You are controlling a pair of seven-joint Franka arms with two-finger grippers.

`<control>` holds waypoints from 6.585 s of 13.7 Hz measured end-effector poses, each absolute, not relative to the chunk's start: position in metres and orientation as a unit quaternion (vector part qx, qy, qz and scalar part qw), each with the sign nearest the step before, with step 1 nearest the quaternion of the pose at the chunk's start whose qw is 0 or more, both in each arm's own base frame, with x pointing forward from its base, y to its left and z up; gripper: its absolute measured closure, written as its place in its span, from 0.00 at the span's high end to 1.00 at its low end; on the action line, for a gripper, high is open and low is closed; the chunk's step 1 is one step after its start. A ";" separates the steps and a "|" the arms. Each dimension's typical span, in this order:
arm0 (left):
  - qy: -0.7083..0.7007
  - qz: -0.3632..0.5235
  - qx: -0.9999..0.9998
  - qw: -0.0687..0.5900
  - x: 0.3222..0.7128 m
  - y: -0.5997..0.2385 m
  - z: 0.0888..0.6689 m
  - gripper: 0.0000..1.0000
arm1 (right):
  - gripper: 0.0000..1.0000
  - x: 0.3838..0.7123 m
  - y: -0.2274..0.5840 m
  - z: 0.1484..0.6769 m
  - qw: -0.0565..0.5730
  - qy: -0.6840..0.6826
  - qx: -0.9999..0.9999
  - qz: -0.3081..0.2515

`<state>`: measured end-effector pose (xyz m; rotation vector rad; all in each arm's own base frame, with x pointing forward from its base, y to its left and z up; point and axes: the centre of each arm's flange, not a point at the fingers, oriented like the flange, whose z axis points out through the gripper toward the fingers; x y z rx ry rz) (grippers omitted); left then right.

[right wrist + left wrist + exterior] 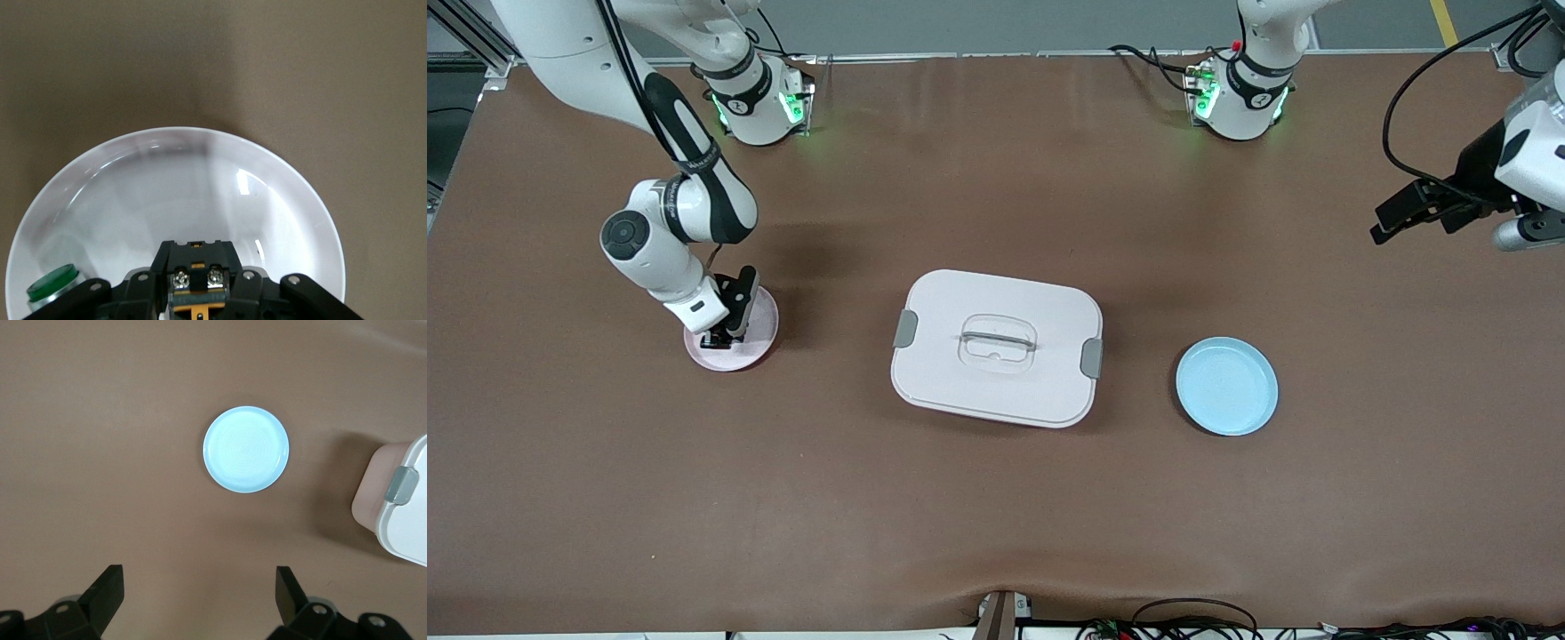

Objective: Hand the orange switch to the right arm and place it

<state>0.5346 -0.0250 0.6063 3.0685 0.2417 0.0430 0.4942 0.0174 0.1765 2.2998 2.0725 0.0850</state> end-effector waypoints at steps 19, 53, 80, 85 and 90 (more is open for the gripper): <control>0.046 0.052 0.996 0.050 0.549 -0.023 0.641 1.00 | 1.00 0.502 0.032 0.177 0.014 0.636 0.771 0.025; 0.011 0.035 0.999 0.007 0.541 -0.045 0.656 1.00 | 1.00 0.582 -0.040 0.540 -0.045 0.112 0.981 -0.150; 0.024 0.011 0.999 0.020 0.516 -0.033 0.639 1.00 | 1.00 0.563 -0.076 0.649 -0.012 0.017 0.996 -0.090; 0.024 0.011 0.999 0.020 0.516 -0.033 0.639 1.00 | 1.00 0.560 -0.070 0.657 -0.010 0.007 0.997 -0.073; 0.024 0.011 0.999 0.019 0.516 -0.033 0.639 1.00 | 1.00 0.550 -0.072 0.651 -0.010 0.006 0.999 -0.038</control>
